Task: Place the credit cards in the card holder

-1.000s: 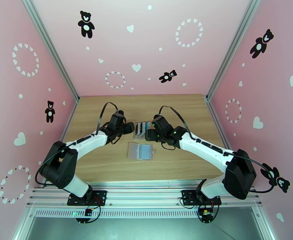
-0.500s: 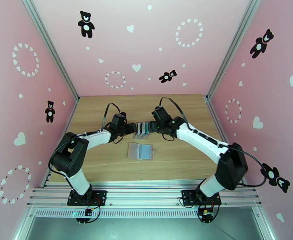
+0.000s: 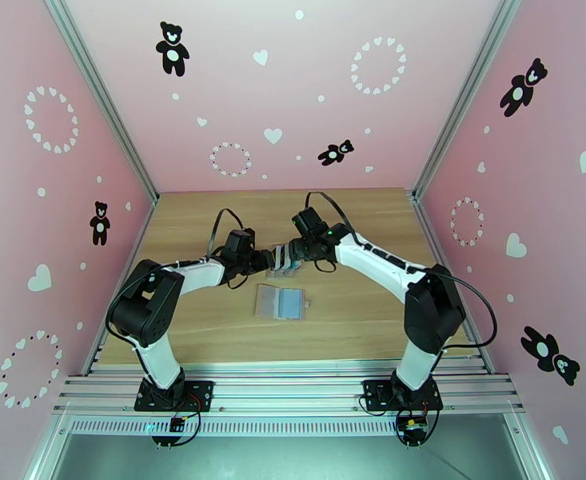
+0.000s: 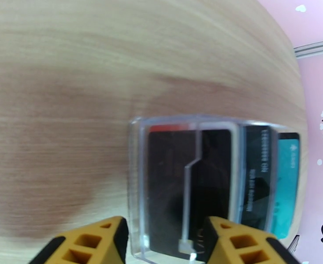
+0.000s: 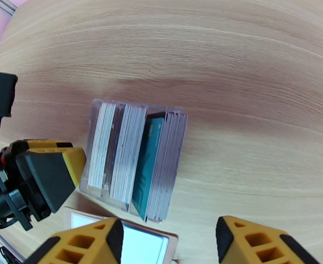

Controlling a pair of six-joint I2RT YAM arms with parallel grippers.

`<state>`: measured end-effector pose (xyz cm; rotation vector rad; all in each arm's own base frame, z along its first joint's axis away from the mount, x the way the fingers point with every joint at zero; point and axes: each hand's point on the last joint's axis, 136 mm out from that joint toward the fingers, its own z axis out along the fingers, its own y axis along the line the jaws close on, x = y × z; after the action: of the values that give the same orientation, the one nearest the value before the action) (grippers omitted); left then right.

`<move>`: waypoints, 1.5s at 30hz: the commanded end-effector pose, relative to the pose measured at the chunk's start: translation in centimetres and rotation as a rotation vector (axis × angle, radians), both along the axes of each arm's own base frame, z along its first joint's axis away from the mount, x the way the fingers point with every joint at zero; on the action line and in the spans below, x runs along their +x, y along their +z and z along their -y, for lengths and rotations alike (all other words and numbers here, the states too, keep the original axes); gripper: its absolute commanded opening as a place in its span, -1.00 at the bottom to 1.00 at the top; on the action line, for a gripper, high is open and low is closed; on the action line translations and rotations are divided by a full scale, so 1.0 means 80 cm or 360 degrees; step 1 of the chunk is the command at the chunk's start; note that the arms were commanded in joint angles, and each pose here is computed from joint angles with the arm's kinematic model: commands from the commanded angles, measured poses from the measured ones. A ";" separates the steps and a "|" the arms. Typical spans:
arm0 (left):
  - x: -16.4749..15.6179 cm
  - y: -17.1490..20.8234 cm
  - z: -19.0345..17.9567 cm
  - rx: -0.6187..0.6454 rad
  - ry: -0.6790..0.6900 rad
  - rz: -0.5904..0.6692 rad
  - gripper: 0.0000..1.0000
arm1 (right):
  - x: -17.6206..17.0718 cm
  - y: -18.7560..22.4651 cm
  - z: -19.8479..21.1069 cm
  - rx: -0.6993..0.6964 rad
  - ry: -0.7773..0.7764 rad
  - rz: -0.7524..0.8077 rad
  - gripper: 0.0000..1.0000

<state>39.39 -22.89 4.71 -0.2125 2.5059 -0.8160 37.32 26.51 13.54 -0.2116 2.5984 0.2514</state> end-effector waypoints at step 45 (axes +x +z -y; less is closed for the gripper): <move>0.004 -0.021 0.014 -0.0081 -0.0060 -0.0137 -0.17 | 0.025 -0.078 -0.008 -0.0129 0.0040 -0.0194 0.23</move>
<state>39.90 -23.88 3.99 -0.2051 2.5372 -0.9001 38.86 27.10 7.97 -0.2565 2.7209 0.1988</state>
